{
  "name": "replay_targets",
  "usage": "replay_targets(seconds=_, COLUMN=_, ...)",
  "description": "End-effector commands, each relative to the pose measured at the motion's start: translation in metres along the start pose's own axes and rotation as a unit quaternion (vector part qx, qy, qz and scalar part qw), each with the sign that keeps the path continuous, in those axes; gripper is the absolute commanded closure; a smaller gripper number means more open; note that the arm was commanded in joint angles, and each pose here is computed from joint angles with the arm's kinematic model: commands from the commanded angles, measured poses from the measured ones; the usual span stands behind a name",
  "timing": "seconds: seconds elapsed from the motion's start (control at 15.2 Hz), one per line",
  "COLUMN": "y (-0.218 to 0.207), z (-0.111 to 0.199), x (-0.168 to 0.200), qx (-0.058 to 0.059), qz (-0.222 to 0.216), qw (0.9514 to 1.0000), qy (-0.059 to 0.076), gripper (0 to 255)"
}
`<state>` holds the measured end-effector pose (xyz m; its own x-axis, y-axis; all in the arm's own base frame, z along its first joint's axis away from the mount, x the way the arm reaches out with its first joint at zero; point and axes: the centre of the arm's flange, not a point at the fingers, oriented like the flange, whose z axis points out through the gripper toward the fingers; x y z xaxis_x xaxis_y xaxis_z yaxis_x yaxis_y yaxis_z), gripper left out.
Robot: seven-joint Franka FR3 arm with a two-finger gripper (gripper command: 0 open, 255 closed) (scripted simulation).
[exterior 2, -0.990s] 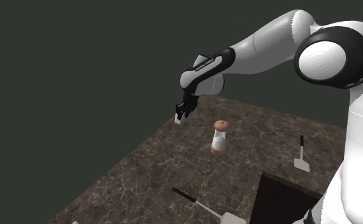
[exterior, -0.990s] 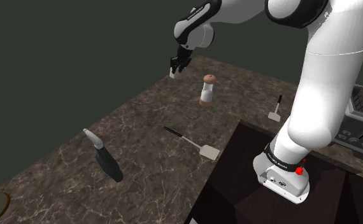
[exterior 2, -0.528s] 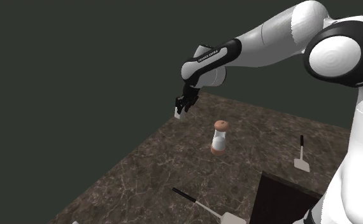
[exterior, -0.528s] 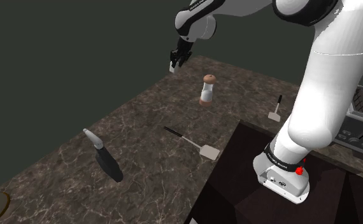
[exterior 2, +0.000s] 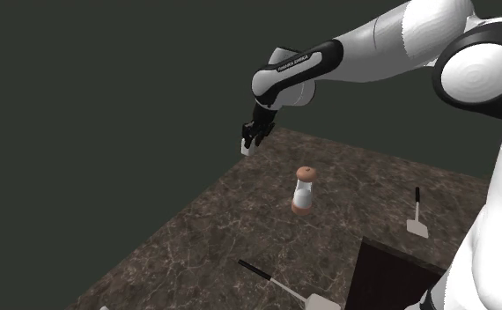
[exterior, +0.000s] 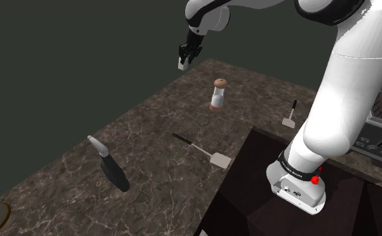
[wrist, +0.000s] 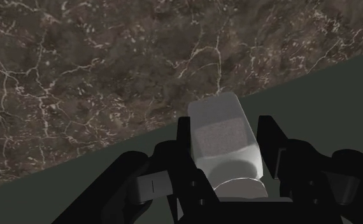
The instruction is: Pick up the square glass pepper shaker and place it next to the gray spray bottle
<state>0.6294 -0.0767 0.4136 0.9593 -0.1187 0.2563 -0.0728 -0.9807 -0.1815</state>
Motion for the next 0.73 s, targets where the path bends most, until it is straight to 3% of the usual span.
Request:
replay_targets(seconds=0.0, y=-0.001, z=-0.011, x=0.003, qx=0.000, qz=0.000, qw=1.0000, qy=0.000, gripper=255)
replay_targets(seconds=0.66, y=-0.010, z=-0.061, x=0.016, qx=0.000, qz=0.000, qw=1.0000, qy=0.000, gripper=255)
